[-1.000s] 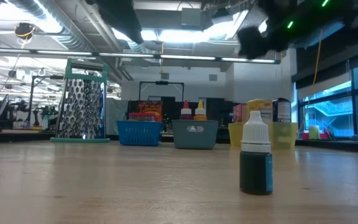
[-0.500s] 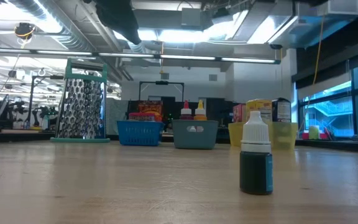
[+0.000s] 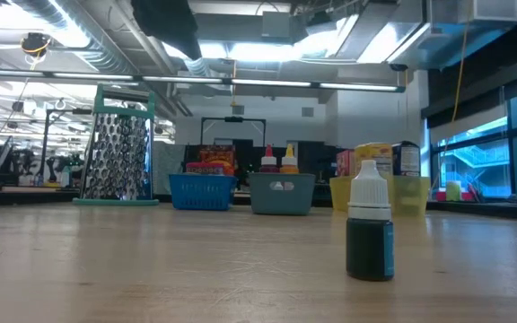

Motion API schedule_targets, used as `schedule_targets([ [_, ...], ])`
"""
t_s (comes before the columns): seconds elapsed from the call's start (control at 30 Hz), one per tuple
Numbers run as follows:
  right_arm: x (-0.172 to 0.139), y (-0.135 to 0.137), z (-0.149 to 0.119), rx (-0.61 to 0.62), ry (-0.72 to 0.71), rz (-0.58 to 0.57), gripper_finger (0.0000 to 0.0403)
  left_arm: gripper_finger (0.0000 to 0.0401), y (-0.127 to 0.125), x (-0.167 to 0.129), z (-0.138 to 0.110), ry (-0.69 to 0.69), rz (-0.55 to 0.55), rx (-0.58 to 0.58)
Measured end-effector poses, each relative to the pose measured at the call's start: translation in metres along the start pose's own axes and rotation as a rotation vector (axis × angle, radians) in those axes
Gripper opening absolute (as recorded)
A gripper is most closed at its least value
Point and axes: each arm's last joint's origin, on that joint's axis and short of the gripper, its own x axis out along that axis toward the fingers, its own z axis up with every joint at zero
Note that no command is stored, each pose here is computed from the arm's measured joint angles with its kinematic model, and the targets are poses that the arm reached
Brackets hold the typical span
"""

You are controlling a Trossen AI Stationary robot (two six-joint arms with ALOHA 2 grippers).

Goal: Pick & Place Kitchen Items
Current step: Put the small black food coloring bottle into the dark green bin

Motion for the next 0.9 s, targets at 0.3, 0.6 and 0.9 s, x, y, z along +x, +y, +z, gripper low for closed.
schedule_targets([
  [0.3,0.006,-0.006,-0.002,0.162,0.005,0.002,0.0220,0.0240,-0.012,0.008,-0.006,0.011,0.006,0.071],
  [0.6,0.033,-0.017,-0.020,0.216,0.088,0.135,0.0220,0.0240,-0.012,0.008,-0.006,0.001,0.025,0.075],
  [0.9,0.053,-0.022,-0.016,0.232,0.147,0.273,0.0220,0.0240,-0.012,0.008,-0.006,-0.011,0.045,0.086],
])
